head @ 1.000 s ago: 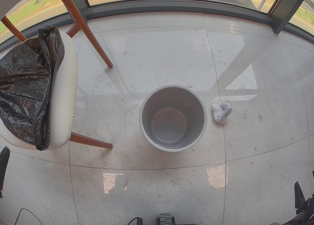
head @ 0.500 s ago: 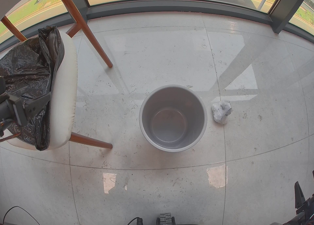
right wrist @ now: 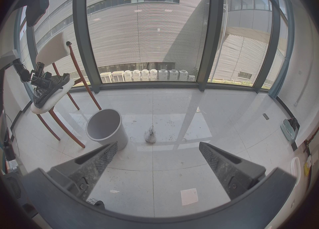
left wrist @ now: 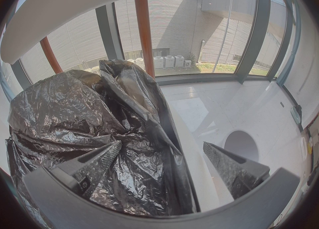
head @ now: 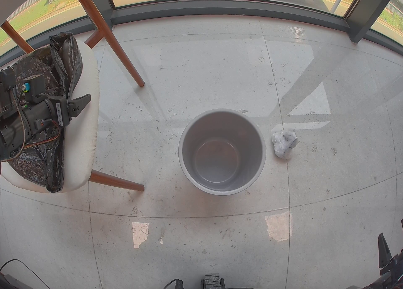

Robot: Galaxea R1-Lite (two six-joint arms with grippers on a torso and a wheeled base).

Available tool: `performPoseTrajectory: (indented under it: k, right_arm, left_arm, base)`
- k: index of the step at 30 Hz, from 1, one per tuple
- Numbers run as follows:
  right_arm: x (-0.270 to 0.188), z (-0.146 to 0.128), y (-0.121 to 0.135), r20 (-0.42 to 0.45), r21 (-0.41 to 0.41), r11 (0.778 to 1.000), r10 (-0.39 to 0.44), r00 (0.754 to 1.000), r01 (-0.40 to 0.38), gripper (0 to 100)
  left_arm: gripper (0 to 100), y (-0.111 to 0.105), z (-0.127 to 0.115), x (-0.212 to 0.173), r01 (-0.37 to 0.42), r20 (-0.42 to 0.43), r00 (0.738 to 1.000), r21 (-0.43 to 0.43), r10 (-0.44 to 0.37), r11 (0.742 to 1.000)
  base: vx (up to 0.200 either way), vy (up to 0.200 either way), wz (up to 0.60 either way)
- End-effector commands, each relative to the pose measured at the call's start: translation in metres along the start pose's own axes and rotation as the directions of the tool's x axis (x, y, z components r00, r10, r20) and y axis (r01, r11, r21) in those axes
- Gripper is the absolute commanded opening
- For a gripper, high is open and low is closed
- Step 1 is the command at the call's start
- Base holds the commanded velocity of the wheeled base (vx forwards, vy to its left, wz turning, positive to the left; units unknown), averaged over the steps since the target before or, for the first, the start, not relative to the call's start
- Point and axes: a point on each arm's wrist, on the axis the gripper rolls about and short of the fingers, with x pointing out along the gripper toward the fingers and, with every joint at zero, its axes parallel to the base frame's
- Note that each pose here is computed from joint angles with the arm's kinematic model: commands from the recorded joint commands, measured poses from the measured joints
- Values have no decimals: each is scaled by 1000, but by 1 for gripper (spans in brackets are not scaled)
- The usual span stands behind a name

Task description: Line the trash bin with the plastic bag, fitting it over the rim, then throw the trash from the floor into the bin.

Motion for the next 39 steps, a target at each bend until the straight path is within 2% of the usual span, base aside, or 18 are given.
performPoseTrajectory:
  k: [1,9,15,17,21,22,23,24,25,26,27,28,29,30,31,34,37,39]
  right_arm:
    - [0,-5,0,-5,0,1000,0,1000,0,100]
    - [0,-5,0,-5,0,1000,0,1000,0,100]
    - [0,-5,0,-7,0,1000,0,1000,0,100]
    - [0,-5,0,-5,0,1000,0,1000,0,100]
    - [0,-5,0,-5,4,1000,0,1000,0,100]
    - [0,-5,0,-5,4,1000,0,1000,0,100]
    - [0,-5,0,-5,6,1000,0,1000,0,100]
    - [0,-5,0,-5,6,1000,0,1000,0,100]
    - [0,-5,0,-5,6,1000,0,1000,0,100]
    - [0,-5,0,-5,6,1000,0,1000,0,100]
    - [0,-5,0,-5,6,1000,0,1000,0,100]
    - [0,-5,0,-5,6,1000,0,1000,0,100]
    - [0,-5,0,-5,6,1000,0,1000,0,100]
    - [0,-5,0,-5,6,1000,0,1000,0,100]
    - [0,-5,0,-5,6,1000,0,1000,0,100]
    - [0,-5,0,-5,6,1000,0,1000,0,100]
    - [0,-5,0,-5,6,1000,0,1000,0,100]
    - [0,-5,0,-5,8,1000,0,1000,0,100]
  left_arm:
    - [0,-1,-4,7,1,-20,1000,0,-1,1000]
    - [0,-2,-2,3,17,-21,1000,15,-17,1000]
    - [0,-13,-9,-12,81,-136,987,-10,-81,997]
    - [0,-15,-6,-17,124,-150,979,-79,-135,989]
    - [0,-14,7,-15,222,-99,964,-199,-245,955]
    - [0,-14,7,-15,222,-99,964,-199,-245,955]
    - [0,-16,14,-13,255,-74,956,-263,-283,930]
    - [0,-19,25,-12,304,-35,939,-370,-341,878]
    - [0,-22,30,-12,334,-16,927,-415,-373,846]
    - [0,-23,31,-13,338,-13,925,-422,-379,841]
    - [0,-29,40,-14,379,18,906,-485,-424,788]
    - [0,-33,47,-16,402,38,892,-524,-451,751]
    - [0,-42,58,-19,434,73,869,-589,-490,682]
    - [0,-45,63,-21,446,85,858,-613,-506,653]
    - [0,-47,65,-22,452,91,853,-621,-514,641]
    - [0,-72,87,-34,535,160,778,-675,-607,508]
    - [0,-88,98,-43,590,194,721,-675,-665,443]
    - [0,-100,98,-48,615,193,684,-671,-703,413]
  base:
    - [0,0,0]
    - [0,0,0]
    - [0,0,0]
    - [0,0,0]
    - [0,0,0]
    - [0,0,0]
    - [0,0,0]
    - [0,0,0]
    - [0,0,0]
    - [0,0,0]
    - [0,0,0]
    - [0,0,0]
    - [0,0,0]
    - [0,0,0]
    - [0,0,0]
    - [0,0,0]
    - [0,0,0]
    - [0,0,0]
